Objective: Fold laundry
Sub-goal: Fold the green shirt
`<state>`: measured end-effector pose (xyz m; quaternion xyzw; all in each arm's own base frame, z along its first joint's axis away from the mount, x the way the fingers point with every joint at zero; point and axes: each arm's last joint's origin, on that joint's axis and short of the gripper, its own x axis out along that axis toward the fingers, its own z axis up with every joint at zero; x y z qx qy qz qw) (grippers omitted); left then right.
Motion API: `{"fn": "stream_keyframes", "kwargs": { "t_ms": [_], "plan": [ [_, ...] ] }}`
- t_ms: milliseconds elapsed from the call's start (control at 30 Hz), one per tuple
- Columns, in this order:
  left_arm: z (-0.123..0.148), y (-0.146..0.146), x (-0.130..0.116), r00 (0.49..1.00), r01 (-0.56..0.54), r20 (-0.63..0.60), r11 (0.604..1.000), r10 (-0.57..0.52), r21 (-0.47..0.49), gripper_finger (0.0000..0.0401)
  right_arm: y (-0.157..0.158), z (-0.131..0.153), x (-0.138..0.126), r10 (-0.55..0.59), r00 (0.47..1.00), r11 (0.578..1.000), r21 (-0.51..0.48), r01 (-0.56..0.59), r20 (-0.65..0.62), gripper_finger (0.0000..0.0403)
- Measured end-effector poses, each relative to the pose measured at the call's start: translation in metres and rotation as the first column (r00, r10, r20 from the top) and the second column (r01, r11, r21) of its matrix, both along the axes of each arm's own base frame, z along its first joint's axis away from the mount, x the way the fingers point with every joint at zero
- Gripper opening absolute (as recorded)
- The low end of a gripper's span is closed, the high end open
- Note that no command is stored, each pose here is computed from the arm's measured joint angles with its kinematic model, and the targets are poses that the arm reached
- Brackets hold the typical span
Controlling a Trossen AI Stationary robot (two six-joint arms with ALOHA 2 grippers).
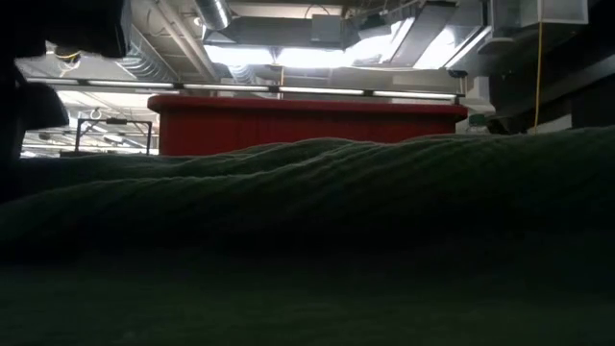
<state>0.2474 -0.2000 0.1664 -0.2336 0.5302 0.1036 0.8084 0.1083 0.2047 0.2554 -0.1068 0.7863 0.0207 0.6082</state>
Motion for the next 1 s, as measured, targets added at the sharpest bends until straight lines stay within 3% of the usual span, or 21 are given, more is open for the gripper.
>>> {"fn": "stream_keyframes", "kwargs": {
  "t_ms": [133,367,533,800,1000],
  "plan": [
    [0.012,0.001,-0.001,0.999,0.002,0.036,1.0,-0.001,-0.029,0.0119,-0.001,0.0,0.0,-0.021,1.0,1.0,-0.015,0.021,-0.003,0.0034],
    [0.02,-0.006,0.01,0.978,-0.024,0.204,0.996,0.041,-0.086,0.0119,-0.003,0.001,-0.001,-0.046,0.999,0.997,-0.058,0.047,0.015,0.0133],
    [0.022,-0.006,0.013,0.963,-0.052,0.26,0.997,0.067,-0.064,0.0119,-0.004,0.001,0.0,-0.02,0.999,0.997,-0.074,0.024,0.051,0.0177],
    [0.024,0.016,0.026,0.922,-0.208,0.34,0.977,0.183,0.038,0.0119,-0.014,0.002,0.011,0.006,0.983,0.983,-0.183,0.028,0.182,0.019],
    [0.023,0.053,0.045,0.917,-0.276,0.329,0.955,0.227,0.108,0.0119,-0.036,0.01,0.032,0.05,0.978,0.984,-0.178,-0.013,0.204,0.019]
  ]
}}
